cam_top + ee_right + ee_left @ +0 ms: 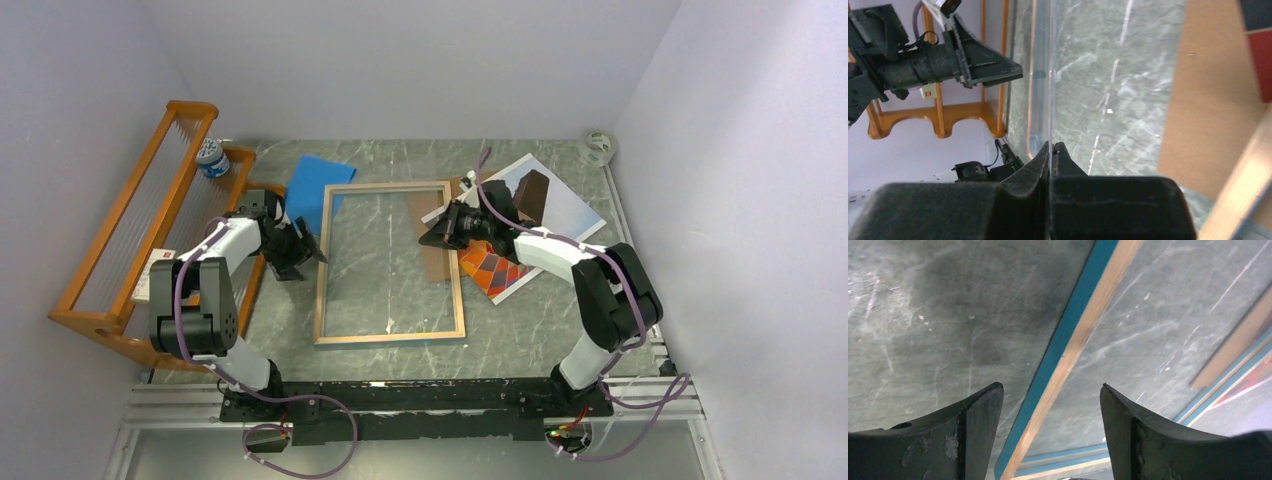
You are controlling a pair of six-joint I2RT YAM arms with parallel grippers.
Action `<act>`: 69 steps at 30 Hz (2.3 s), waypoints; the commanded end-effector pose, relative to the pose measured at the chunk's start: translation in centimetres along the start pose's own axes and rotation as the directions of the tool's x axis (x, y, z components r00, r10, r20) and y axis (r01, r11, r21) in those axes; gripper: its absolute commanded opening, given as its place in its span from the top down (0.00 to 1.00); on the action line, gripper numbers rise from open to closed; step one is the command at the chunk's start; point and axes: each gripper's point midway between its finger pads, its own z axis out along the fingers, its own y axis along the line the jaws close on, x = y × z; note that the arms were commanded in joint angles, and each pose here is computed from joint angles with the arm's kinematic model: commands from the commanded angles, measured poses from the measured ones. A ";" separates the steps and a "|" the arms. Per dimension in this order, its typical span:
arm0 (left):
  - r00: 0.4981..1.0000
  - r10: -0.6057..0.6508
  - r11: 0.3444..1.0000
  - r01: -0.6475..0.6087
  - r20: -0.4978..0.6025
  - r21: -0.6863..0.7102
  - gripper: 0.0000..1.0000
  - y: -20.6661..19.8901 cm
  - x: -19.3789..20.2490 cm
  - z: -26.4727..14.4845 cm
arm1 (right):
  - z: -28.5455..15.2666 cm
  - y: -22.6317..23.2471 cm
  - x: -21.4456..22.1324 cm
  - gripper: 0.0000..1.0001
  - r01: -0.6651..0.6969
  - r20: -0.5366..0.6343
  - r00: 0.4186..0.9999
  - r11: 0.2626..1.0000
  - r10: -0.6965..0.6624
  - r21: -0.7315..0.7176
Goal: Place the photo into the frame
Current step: Place the photo frame item in the photo frame.
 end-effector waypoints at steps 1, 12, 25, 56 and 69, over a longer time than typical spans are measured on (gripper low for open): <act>0.997 0.076 0.991 -0.079 0.028 0.111 0.24 -2.2 -1.3 -0.3 | -0.4 -0.7 -1.0 1.00 0.058 0.026 0.998 0.998 -0.057 -0.037; 0.996 0.093 0.986 -0.090 -0.017 0.138 0.27 -2.2 -1.4 1.9 | 0.3 -1.3 0.6 1.00 0.059 -0.041 0.997 0.993 -0.063 -0.104; 0.998 0.056 0.985 -0.049 -0.041 0.166 0.30 -2.7 -1.1 2.5 | 0.0 -1.8 1.9 1.00 0.033 -0.094 0.994 0.989 -0.047 -0.142; 0.996 0.014 0.996 -0.007 -0.087 0.089 0.43 -2.0 -1.7 3.0 | 1.0 -5.6 0.9 0.55 0.023 -0.162 0.987 1.000 -0.021 0.012; 0.997 0.026 0.999 -0.023 -0.077 0.030 0.25 -1.6 -2.1 1.4 | 1.0 -5.7 0.2 0.22 0.030 -0.202 0.979 0.990 -0.002 0.136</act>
